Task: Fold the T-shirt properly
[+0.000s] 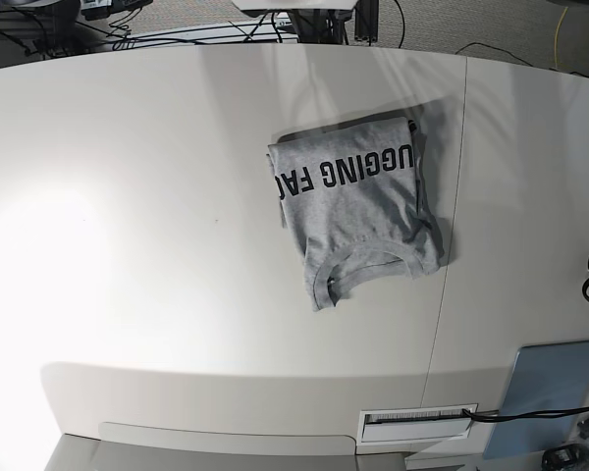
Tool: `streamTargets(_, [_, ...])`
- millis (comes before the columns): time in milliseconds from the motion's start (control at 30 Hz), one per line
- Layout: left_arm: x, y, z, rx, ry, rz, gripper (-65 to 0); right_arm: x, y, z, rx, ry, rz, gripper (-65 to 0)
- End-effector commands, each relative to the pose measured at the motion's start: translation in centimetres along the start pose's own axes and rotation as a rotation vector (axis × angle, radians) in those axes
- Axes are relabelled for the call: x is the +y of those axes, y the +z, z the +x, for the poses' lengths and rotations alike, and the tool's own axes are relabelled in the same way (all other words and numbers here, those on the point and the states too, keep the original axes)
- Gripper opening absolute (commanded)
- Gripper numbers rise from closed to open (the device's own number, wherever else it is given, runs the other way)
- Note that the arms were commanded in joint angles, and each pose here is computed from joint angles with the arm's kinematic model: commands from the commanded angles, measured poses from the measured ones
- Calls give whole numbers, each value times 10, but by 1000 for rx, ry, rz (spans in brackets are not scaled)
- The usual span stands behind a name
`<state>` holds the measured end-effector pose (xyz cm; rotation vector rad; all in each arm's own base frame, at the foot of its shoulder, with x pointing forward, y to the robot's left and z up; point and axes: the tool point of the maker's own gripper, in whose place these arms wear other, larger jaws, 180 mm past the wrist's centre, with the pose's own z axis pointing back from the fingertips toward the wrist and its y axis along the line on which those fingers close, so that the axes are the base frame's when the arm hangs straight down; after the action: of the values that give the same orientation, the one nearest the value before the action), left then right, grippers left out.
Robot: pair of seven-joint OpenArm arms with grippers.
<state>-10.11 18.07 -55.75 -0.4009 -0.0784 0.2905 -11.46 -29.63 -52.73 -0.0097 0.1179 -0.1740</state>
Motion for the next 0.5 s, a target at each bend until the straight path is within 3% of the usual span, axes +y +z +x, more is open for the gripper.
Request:
streamTargets(0, [7,-1,-8,11,5,13,-650,-7,-5,-3,12,-10,2,-650])
streamTargets(67, [11,-14,-6,7,11,21,-564,-2,-23,2,-2,-53,47,-650])
streamTargets(167, [9,-32,10,-16,21,17,-454,10,-43,26,-101,-119,110,-650])
streamTargets(267, [3,-49,26,-6,52,21,-450,25,-55,52,-197,-176,159,-650])
streamTargets(467, [-13,-73,30,64,76,36,-450,46,-66,91,-235,-216,220,-650])
